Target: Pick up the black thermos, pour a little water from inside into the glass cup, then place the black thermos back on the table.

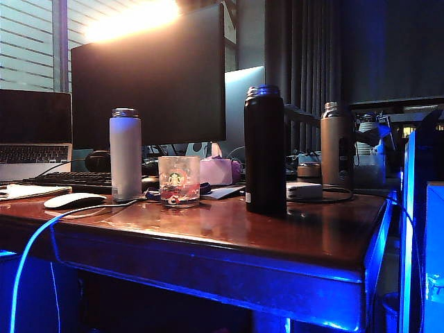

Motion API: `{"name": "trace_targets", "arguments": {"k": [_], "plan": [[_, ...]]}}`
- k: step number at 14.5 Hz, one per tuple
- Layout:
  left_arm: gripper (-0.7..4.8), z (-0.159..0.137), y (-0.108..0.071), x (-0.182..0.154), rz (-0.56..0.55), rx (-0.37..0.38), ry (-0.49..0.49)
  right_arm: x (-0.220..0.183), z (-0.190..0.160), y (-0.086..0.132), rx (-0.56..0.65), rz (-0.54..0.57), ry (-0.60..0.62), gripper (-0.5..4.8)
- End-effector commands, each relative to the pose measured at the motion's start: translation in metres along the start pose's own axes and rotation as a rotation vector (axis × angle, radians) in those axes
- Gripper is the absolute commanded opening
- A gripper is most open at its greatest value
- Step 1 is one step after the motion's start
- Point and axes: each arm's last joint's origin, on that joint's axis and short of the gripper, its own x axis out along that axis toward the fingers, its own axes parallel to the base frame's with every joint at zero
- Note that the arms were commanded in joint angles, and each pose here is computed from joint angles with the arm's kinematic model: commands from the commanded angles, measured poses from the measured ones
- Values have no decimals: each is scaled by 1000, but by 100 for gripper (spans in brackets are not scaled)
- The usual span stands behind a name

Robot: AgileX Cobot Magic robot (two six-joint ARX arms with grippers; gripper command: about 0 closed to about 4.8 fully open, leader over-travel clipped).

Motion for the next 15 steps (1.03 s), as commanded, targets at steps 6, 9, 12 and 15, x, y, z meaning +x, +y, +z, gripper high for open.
{"name": "trace_targets", "arguments": {"k": [6,9,12,15], "plan": [[-5,-3,2,-1,71,72,-35,0,0,0,6,-2,-8,-1],[-5,-12,5,-7,102,69,-91,0,0,0,6,-3,-7,-1],[-5,-24,8,-4,103,57,-40,0,0,0,7,-4,-11,-1],[-5,-32,9,-2,124,45,0,0,0,0,8,-3,-12,-1]]}}
